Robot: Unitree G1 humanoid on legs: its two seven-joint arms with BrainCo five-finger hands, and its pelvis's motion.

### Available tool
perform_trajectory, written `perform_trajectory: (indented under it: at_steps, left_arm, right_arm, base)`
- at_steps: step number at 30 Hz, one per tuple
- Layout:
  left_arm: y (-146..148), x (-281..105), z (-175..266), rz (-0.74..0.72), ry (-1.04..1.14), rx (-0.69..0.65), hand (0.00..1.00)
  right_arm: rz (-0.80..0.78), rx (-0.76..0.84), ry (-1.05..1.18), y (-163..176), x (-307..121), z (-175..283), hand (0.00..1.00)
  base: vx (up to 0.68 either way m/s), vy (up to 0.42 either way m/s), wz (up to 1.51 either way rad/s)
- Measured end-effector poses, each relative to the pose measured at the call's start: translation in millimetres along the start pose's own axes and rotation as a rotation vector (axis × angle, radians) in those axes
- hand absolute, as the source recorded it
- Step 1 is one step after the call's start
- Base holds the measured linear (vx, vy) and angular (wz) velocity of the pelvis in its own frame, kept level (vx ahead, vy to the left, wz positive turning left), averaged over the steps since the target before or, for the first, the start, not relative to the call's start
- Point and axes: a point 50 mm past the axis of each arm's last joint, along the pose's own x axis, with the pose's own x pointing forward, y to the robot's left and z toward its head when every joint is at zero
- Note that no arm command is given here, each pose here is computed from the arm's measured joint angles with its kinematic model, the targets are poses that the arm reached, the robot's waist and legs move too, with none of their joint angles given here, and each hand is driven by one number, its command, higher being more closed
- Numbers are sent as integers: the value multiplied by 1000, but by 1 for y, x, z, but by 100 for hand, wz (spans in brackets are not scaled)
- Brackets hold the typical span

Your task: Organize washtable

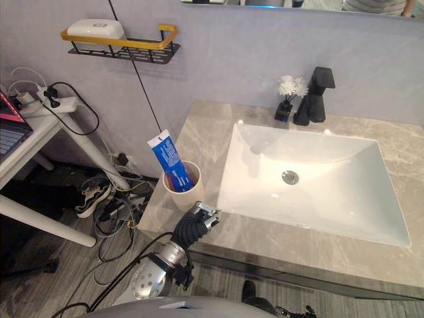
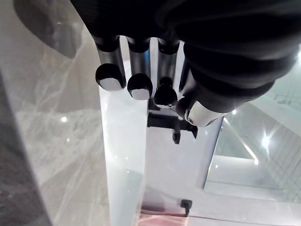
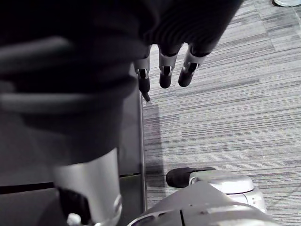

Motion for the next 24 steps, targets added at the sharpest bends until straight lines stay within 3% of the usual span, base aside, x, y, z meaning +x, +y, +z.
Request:
perform_trajectory:
  at_steps: [24]
  left_arm:
    - [30,23,11,152,-67,108,100]
  right_arm:
    - [-12,39,-13,-1,1,5,0]
  base:
    - [1,0,-1]
